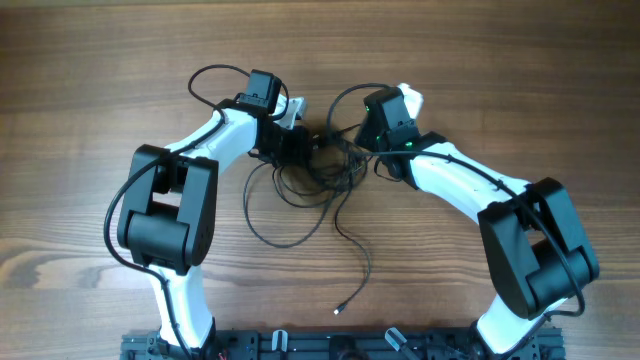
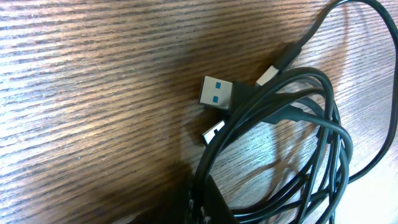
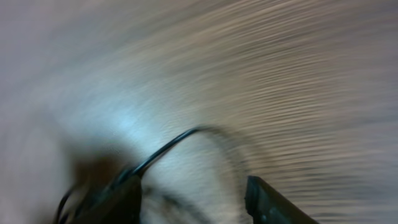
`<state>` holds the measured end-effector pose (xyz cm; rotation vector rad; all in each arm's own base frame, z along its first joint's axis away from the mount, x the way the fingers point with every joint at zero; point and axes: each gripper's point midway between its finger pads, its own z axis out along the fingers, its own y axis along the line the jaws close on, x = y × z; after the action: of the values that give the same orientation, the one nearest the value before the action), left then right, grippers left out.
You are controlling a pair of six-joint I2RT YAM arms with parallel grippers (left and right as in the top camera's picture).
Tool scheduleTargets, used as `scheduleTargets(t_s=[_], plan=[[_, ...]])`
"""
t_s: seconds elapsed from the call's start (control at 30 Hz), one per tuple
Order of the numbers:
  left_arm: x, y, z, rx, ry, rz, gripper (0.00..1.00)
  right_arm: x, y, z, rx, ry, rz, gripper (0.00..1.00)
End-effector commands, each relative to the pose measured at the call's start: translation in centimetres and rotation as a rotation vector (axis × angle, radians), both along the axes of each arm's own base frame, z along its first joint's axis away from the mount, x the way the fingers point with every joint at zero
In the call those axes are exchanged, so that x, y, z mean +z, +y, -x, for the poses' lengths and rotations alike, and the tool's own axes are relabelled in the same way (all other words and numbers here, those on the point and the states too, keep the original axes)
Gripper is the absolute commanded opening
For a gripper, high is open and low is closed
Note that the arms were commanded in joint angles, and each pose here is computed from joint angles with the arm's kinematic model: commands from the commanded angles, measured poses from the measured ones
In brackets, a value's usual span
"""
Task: Untangle cables
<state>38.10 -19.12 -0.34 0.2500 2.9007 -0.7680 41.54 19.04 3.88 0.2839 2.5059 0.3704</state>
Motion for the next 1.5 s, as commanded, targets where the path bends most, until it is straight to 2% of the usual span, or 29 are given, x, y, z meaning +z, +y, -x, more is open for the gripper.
scheduleTargets(t_s=[0.0, 0.1, 0.17, 0.23, 0.37, 0.53, 0.67, 0.87, 0.93, 1.0, 1.07, 1.1, 1.13, 1.23, 1.33, 1.47], plan=[[-2.7, 1.5, 1.2, 0.012, 0.053, -0.094, 0.05, 1.5, 5.2, 1.5, 0.5, -0.044, -0.027, 0.58], [-2.7, 1.5, 1.1, 0.013, 0.051, -0.094, 0.05, 3.3, 6.8, 1.8, 0.661, -0.087, -0.029, 0.56], [-2.7, 1.5, 1.1, 0.013, 0.05, -0.093, 0.05, 3.1, 6.8, 1.9, 0.719, -0.111, 0.011, 0.45], [-2.7, 1.5, 1.2, 0.012, 0.053, -0.094, 0.04, 2.8, 6.9, 2.2, 0.884, -0.18, 0.125, 0.41], [-2.7, 1.5, 1.2, 0.013, 0.053, -0.094, 0.04, 1.9, 6.6, 2.8, 1.065, -0.235, 0.267, 0.3], [-2.7, 1.5, 1.2, 0.013, 0.053, -0.095, 0.05, 0.6, 6.5, 3.1, 1.182, -0.255, 0.393, 0.24], [-2.7, 1.5, 1.2, 0.013, 0.054, -0.096, 0.05, -2.0, 6.5, 3.2, 1.217, -0.219, 0.455, 0.28], [-2.8, 1.6, 1.2, 0.014, 0.055, -0.102, 0.05, -4.0, 6.6, 3.0, 1.222, -0.203, 0.457, 0.31], [-2.8, 1.6, 1.2, 0.014, 0.054, -0.102, 0.05, -4.0, 6.6, 2.9, 1.216, -0.204, 0.454, 0.31], [-2.8, 1.6, 1.2, 0.014, 0.054, -0.102, 0.05, -4.0, 6.6, 2.9, 1.216, -0.204, 0.454, 0.25], [-2.8, 1.6, 1.2, 0.014, 0.054, -0.102, 0.04, -4.0, 6.6, 2.9, 1.216, -0.206, 0.455, 0.25], [-2.8, 1.6, 1.2, 0.014, 0.054, -0.102, 0.04, -3.7, 6.8, 2.6, 1.206, -0.221, 0.453, 0.31], [-2.6, 1.6, 1.1, 0.015, 0.048, -0.1, 0.04, -3.1, 7.0, 2.3, 1.202, -0.241, 0.455, 0.33], [-0.9, 1.8, -0.1, 0.043, 0.009, -0.084, 0.04, 0.4, 7.7, 1.5, 1.19, -0.327, 0.448, 0.33], [2.1, 1.7, -2.6, 0.084, -0.094, -0.047, 0.04, 4.4, 8.3, 0.8, 1.167, -0.439, 0.452, 0.33], [1.8, 0.9, -2.8, 0.068, -0.109, -0.042, 0.04, 3.7, 8.1, 1.0, 1.188, -0.431, 0.464, 0.33]])
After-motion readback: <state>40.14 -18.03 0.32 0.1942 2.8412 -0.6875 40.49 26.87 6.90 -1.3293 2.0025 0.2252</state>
